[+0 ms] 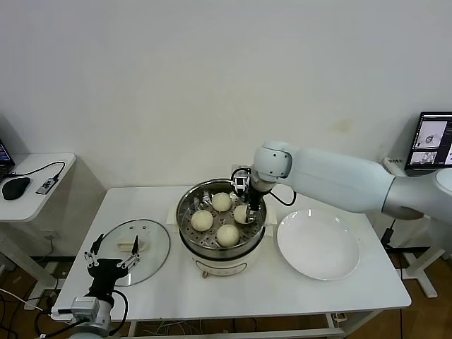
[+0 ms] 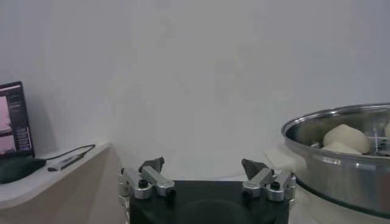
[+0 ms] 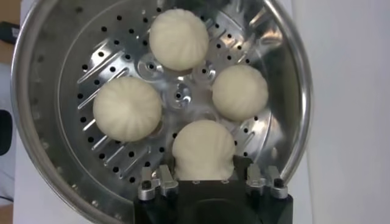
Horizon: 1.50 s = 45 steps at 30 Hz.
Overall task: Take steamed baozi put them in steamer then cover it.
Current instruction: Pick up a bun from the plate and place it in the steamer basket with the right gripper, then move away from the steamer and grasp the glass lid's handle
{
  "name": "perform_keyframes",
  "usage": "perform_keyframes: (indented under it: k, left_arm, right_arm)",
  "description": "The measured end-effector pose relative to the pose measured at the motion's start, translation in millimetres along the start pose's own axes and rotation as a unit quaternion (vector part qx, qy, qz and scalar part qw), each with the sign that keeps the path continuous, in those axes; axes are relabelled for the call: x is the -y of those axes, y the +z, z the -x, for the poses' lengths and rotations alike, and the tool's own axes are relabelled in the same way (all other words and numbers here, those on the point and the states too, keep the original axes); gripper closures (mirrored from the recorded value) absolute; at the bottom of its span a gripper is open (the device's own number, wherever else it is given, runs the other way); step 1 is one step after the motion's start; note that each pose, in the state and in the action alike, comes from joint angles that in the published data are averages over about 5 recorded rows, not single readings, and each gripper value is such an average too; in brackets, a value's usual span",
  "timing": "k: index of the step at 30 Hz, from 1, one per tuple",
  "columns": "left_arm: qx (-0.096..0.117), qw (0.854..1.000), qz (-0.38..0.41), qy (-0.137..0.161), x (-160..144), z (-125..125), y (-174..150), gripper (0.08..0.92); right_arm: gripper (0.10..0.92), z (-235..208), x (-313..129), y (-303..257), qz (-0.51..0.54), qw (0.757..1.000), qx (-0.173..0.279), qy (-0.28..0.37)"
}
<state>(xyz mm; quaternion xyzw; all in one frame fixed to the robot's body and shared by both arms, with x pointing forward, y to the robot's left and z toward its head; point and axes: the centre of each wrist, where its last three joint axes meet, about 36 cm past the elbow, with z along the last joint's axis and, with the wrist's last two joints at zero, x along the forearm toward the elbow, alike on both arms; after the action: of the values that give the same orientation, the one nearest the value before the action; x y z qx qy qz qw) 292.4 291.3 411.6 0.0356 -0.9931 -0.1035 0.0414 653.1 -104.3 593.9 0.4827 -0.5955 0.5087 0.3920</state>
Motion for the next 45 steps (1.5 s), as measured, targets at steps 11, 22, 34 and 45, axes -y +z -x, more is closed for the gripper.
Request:
perform_keyframes:
  k: [11, 22, 34, 45]
  left_arm:
    - [0.001, 1.0, 0.0, -0.001, -1, -1, -1, 0.177]
    - [0.003, 1.0, -0.004, 0.001, 3, -2, -2, 0.177]
    - [-0.002, 1.0, 0.001, -0.002, 6, -3, 4, 0.177]
    - [-0.014, 0.999, 0.035, -0.005, 8, -3, 19, 0.177]
  right_arm:
    - [0.199, -37, 1, 14, 0.009, 0.999, 0.033, 0.015]
    - [0.2, -66, -37, 55, 0.035, 0.988, 0.136, 0.063]
    - [0.2, -24, -117, 116, 0.1, 0.914, 0.342, 0.192]
    - [0.2, 22, -190, 167, 0.18, 0.803, 0.467, 0.323]
